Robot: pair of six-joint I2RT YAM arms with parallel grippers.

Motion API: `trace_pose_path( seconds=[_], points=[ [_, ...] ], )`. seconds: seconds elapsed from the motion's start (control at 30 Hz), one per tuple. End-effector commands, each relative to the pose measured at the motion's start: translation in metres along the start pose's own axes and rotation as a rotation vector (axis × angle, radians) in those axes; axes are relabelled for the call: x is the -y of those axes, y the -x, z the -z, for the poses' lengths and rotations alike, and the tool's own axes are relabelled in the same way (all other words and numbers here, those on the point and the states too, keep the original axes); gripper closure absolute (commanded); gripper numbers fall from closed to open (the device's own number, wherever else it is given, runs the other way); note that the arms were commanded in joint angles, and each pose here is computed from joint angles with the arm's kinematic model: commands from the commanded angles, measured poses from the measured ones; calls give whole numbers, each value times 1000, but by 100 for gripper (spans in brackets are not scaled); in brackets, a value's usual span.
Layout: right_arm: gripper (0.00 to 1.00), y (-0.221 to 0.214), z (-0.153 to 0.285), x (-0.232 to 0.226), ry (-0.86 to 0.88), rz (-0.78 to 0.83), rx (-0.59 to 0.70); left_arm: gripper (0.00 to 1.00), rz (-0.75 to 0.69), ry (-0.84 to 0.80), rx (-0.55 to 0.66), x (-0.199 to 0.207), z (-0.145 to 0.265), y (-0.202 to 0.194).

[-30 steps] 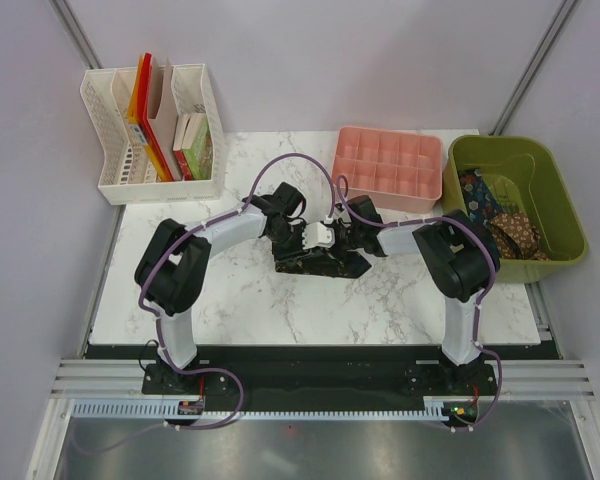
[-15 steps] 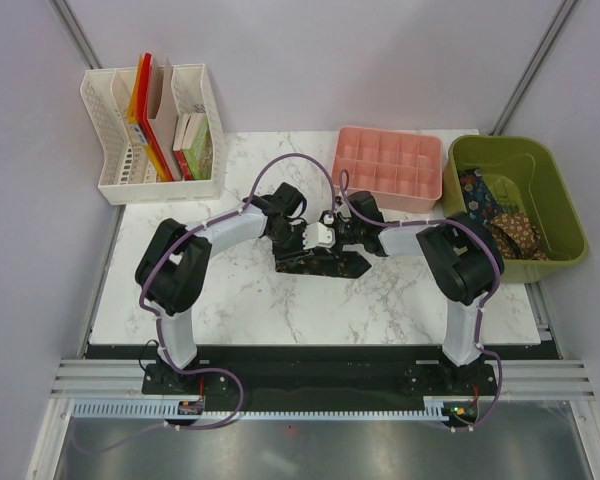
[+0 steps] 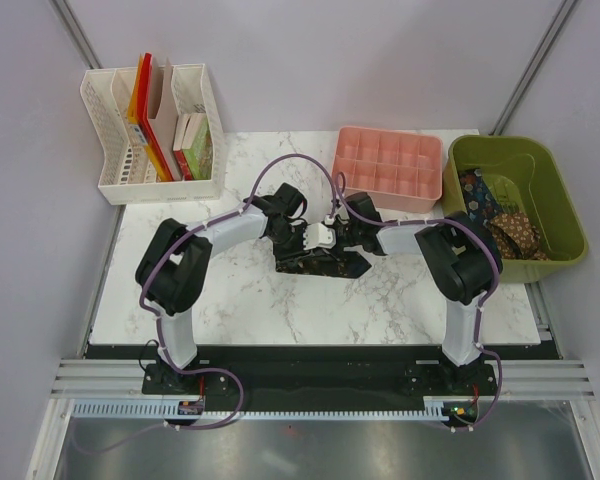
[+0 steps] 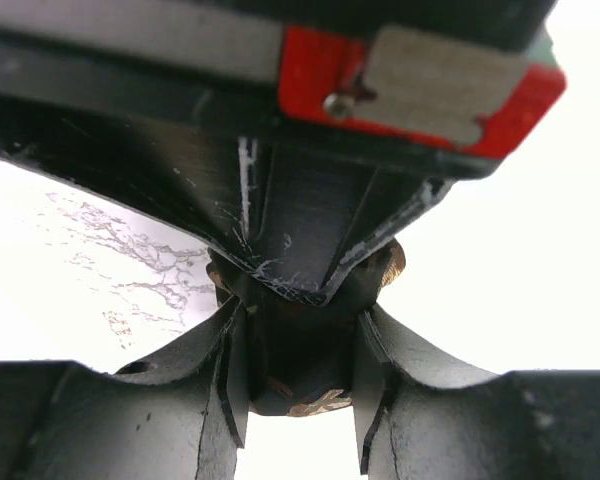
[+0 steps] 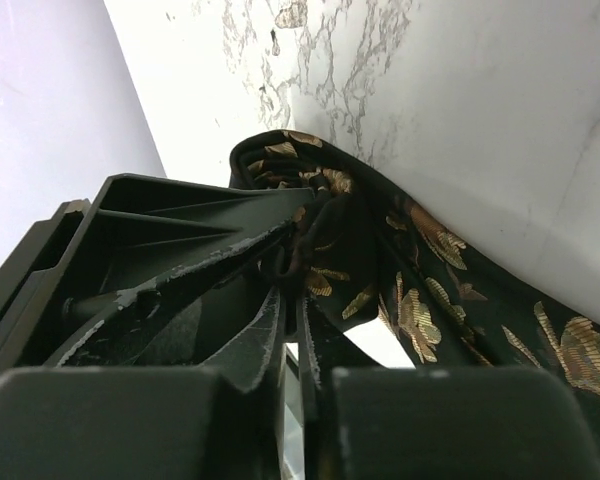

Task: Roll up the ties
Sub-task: Roll the tie at the center of the board.

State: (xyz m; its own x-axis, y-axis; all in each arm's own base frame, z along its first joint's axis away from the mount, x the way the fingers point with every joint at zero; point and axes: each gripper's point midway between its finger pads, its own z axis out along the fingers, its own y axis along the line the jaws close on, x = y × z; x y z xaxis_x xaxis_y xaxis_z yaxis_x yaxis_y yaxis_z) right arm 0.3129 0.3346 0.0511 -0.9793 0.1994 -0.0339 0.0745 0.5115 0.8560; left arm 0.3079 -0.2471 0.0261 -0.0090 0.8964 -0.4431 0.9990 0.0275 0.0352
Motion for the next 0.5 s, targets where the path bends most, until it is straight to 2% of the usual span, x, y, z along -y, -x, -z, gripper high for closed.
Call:
trace_pose_path(
  seconds=[0.0,0.07,0.23,0.47],
  points=[
    [97,0,-2,36,-141,19,-5,62,62,-103,-115,28,-22,-42],
    [100,1,-1,43,-165,14,-8,60,60,-90,-82,25,-14,-32],
    [100,1,2,63,-232,9,-15,50,44,-75,7,20,8,-3],
    [100,4,3,73,-279,28,-15,45,15,-77,85,19,24,19]
  ],
)
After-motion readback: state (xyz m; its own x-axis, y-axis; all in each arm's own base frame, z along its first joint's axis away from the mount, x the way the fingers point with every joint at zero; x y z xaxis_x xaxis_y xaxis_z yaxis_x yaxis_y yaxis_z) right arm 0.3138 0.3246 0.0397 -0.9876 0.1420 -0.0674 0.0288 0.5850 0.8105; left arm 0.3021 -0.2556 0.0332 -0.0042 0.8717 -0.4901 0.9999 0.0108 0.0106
